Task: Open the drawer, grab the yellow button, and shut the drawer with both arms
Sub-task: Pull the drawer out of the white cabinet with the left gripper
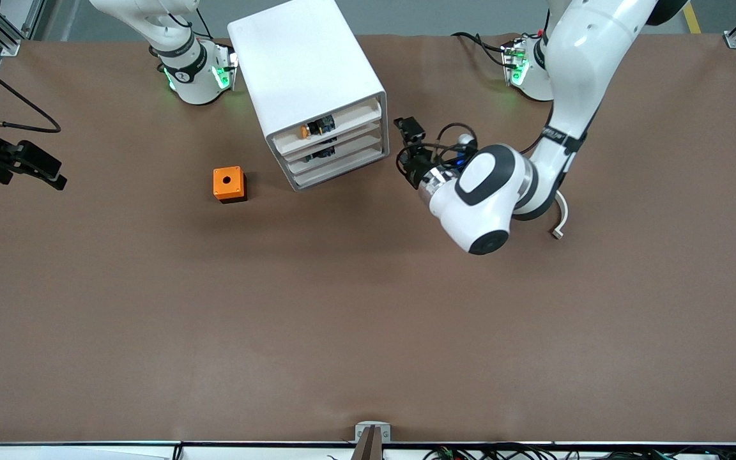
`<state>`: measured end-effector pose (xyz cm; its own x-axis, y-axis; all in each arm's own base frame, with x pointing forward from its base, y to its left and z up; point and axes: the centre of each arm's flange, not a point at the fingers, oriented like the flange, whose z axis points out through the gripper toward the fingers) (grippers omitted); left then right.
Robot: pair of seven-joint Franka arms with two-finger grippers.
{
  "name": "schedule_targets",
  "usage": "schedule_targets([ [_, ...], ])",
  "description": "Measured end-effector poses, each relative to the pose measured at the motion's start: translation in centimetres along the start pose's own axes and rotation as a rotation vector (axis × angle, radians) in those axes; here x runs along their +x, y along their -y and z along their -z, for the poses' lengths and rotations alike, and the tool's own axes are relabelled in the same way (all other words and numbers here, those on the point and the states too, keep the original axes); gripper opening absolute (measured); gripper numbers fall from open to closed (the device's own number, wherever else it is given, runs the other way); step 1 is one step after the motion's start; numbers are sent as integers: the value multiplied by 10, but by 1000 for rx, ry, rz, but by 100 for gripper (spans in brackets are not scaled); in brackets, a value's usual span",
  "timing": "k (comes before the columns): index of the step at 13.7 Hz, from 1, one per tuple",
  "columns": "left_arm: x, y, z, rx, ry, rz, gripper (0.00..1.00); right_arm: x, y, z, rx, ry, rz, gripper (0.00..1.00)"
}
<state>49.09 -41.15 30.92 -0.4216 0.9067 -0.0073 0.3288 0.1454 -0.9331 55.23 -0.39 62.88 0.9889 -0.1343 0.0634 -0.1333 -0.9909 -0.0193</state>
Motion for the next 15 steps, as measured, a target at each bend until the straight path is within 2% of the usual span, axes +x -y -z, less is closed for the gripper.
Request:
schedule_targets([
  [1, -6, -8, -7, 22, -1, 44, 93, 0, 0, 0, 0, 0, 0, 100],
  [2, -12, -14, -17, 41, -8, 69, 87, 0, 0, 0, 0, 0, 0, 100],
  [3, -20, -16, -29, 55, -21, 78, 75, 0, 0, 0, 0, 0, 0, 100],
  [5, -33, -9, -55, 61, -60, 72, 74, 0, 0, 0, 0, 1, 0, 100],
  [6, -38, -3, -66, 59, -78, 67, 69, 0, 0, 0, 0, 1, 0, 100],
  [7, -42, 1, -75, 60, -90, 63, 69, 0, 0, 0, 0, 1, 0, 100],
  [8, -45, 5, -82, 66, -97, 62, 62, 0, 0, -1, 0, 1, 0, 100],
  [10, -49, 7, -91, 85, -99, 63, 56, 0, 0, -1, 0, 1, 0, 100],
  [12, -49, 2, -93, 90, -97, 70, 37, 0, 0, -1, 0, 1, 0, 100],
  [15, -49, -5, -95, 99, -99, 78, 33, 0, 0, -1, 0, 2, 0, 100],
])
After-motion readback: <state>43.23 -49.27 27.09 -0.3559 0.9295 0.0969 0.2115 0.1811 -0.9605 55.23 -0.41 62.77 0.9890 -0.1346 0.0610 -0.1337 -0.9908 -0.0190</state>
